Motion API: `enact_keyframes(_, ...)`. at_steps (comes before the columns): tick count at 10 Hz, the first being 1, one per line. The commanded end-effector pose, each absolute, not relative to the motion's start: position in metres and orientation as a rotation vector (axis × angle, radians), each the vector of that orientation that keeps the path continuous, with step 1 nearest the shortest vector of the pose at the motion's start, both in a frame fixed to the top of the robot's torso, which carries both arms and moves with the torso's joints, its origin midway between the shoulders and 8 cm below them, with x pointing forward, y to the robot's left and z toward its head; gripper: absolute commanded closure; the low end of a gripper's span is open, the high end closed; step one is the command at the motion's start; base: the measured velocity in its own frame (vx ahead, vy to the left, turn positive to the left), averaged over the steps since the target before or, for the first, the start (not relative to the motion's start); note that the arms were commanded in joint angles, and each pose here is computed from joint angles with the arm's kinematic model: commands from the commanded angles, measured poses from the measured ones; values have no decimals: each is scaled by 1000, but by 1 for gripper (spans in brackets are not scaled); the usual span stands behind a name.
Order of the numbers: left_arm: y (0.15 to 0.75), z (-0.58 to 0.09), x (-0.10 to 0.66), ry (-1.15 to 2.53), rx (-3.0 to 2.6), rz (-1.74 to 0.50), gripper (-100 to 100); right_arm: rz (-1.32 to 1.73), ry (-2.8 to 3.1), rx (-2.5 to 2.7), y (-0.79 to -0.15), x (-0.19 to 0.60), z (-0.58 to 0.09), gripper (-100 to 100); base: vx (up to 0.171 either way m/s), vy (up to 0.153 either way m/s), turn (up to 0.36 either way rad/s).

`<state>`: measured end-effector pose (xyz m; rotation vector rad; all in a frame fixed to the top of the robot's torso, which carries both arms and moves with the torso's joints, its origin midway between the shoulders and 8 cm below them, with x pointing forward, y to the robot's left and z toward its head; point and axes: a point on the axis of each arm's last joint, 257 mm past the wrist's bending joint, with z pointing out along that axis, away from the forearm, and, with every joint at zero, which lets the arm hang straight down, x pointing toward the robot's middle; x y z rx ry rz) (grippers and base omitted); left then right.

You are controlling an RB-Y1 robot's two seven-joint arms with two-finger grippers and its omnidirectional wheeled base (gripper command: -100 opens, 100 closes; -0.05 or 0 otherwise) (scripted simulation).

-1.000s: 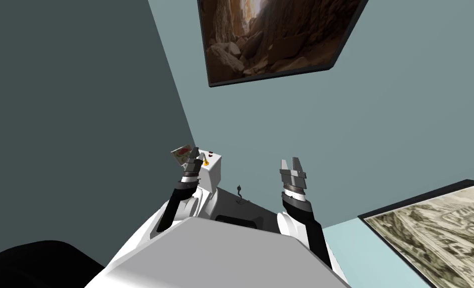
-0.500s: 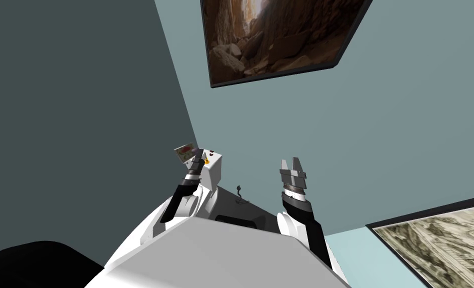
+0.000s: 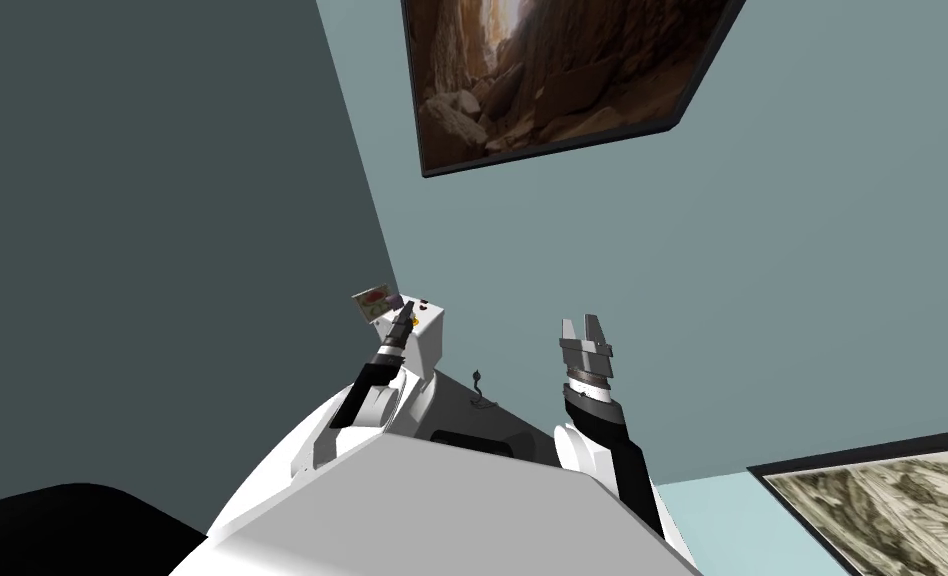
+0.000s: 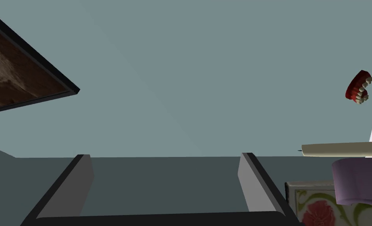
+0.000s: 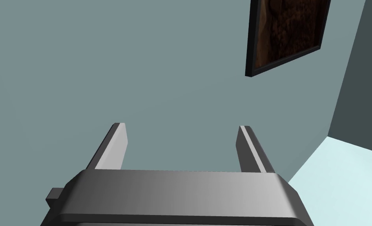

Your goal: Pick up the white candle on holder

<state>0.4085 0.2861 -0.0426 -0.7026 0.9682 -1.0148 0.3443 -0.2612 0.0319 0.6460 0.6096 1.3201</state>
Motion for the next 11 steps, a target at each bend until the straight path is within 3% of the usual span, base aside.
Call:
enact_keyframes(1, 295, -55, 421, 1012, -724, -987, -100, 1320, 610, 646, -261, 344, 32, 0, 1, -57, 97)
enact_keyframes(11, 317, -122, 461, 1247, -845, -843, -100, 1320, 610, 646, -261, 344, 32, 0, 2, -53, 54)
